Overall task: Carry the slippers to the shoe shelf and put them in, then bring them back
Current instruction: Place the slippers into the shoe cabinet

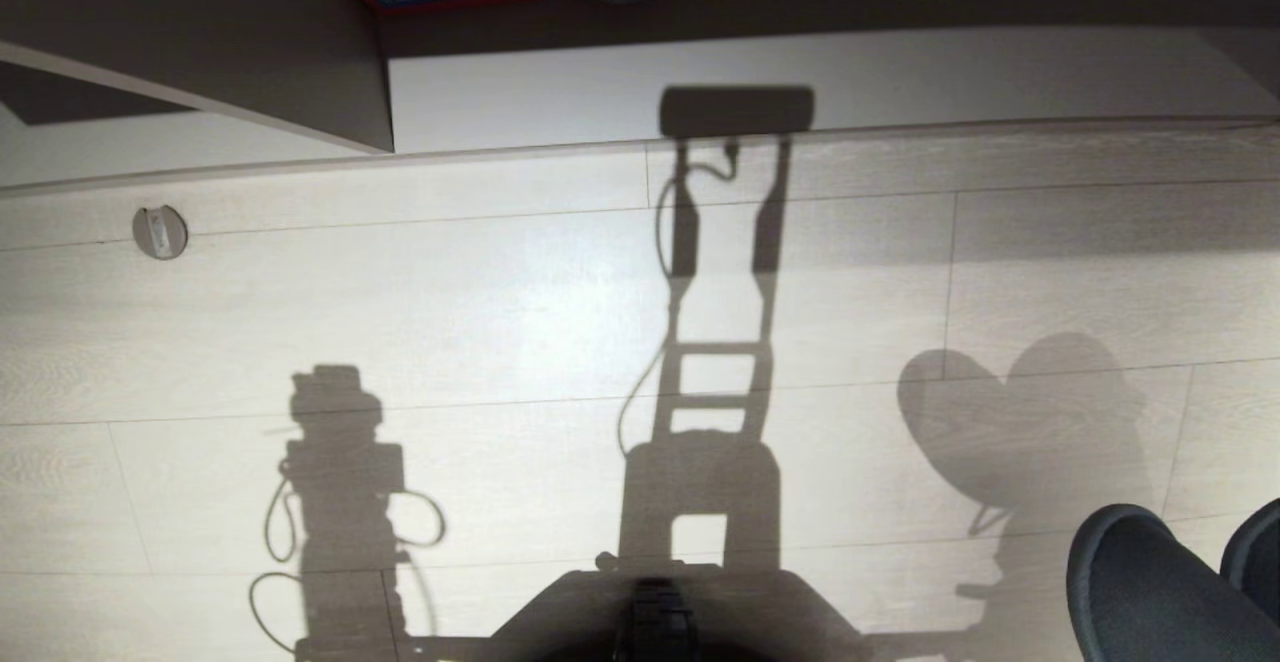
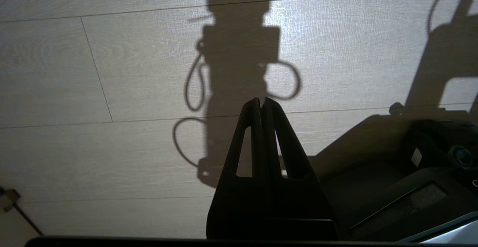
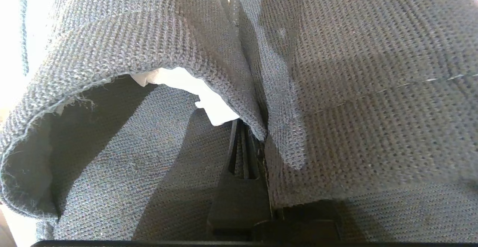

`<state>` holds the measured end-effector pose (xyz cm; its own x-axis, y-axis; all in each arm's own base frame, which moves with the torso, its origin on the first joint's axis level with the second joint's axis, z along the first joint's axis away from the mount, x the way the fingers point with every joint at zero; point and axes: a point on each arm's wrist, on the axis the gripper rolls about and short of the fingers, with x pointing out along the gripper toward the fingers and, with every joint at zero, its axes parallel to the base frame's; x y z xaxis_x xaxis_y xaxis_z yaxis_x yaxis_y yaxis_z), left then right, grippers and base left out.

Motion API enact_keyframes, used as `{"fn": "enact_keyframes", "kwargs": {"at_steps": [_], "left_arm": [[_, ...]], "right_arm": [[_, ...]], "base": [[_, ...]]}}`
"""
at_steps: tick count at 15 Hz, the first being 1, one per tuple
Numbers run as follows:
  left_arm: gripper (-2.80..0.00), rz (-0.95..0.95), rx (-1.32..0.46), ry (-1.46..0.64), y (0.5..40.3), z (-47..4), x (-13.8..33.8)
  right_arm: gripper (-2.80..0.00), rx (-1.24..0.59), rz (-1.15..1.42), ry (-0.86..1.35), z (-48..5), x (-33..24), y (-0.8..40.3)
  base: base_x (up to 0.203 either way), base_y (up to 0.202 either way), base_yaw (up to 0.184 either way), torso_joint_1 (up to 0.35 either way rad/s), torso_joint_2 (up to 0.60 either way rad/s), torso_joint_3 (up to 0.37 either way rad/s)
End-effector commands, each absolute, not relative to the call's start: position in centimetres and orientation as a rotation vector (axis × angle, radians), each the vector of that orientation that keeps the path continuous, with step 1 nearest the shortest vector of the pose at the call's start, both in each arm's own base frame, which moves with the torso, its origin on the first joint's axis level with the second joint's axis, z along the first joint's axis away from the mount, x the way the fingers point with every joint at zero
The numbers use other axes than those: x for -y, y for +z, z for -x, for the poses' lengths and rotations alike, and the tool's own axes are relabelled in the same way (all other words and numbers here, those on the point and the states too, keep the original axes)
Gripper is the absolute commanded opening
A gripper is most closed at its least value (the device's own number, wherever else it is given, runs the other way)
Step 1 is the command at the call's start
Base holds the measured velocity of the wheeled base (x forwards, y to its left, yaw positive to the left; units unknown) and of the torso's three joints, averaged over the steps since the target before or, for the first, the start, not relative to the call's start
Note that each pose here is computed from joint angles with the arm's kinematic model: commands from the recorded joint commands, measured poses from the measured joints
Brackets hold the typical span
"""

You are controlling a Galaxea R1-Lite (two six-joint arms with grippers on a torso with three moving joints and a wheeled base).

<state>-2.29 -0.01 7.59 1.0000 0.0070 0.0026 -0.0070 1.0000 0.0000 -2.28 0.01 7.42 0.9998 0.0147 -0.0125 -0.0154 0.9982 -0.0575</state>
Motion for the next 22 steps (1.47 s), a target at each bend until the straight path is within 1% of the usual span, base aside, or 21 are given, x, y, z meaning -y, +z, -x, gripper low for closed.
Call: {"fn": "enact_keyframes", "kwargs": {"at_steps": [1, 19, 22], "left_arm": [[-2.80, 0.000, 0.002, 0.008, 7.6, 2.3, 0.0], [-2.80, 0.000, 0.002, 0.008, 7.6, 2.3, 0.0], [-2.80, -0.001, 0.002, 0.008, 7.6, 2.3, 0.0]], "right_arm": [[-2.80, -0.012, 0.058, 0.016, 2.3, 0.0, 7.4], [-2.80, -0.009, 0.064, 0.014, 2.3, 0.0, 7.6], [-2.80, 0.071, 0.069, 0.012, 3.4, 0.0, 11.7]], "base": [[0.000, 0.000, 0.000, 0.000, 0.00, 0.000], [0.000, 0.000, 0.000, 0.000, 0.00, 0.000], [0.000, 0.000, 0.000, 0.000, 0.00, 0.000]]}}
